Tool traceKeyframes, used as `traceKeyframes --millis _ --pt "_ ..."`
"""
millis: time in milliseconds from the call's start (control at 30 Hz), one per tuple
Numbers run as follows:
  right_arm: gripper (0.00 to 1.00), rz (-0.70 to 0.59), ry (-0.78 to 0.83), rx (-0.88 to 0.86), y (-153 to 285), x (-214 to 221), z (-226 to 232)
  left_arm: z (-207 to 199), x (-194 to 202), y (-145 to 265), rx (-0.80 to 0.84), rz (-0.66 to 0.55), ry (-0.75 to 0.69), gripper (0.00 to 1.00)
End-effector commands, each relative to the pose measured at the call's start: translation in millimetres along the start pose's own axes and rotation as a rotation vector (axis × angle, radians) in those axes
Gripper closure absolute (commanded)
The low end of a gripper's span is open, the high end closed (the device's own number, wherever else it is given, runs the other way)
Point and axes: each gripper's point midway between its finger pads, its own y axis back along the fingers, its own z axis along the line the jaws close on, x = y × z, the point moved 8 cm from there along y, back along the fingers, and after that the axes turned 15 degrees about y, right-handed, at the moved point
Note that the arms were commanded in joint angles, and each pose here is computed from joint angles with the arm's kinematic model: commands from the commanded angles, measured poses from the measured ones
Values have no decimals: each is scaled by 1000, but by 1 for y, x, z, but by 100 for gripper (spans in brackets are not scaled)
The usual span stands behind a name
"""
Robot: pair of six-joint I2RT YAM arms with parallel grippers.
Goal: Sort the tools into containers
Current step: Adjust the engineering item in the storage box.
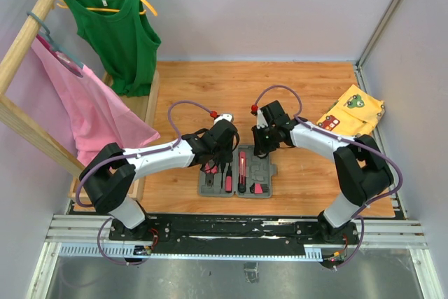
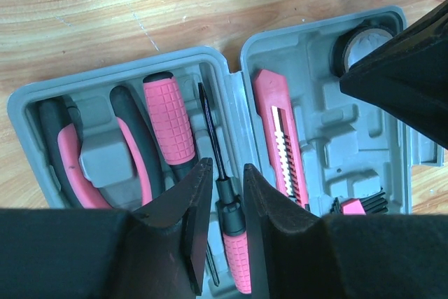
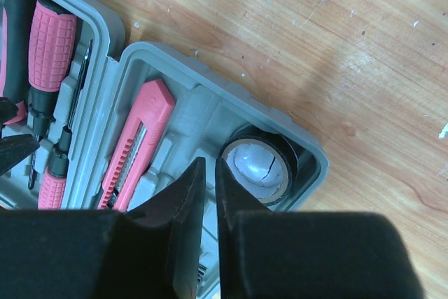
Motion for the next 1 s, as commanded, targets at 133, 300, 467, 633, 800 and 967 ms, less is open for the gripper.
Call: traceKeyframes --millis 133,300,467,633,800,967 --pt "83 -31 25 15 15 -6 4 -3 -4 -1 14 -19 8 71" --pt "74 -60 37 57 27 -10 3 -3 -5 0 14 -23 11 71" --pt "62 -9 37 120 27 -7 -4 -2 -3 -1 15 -21 14 71" --pt "56 19 40 150 24 -5 -6 2 -1 -2 7 -21 16 71" --pt "55 31 58 141 20 -9 -4 4 1 -2 5 -18 17 70" --pt "54 47 69 141 15 -12 -3 4 0 -2 5 -20 16 70"
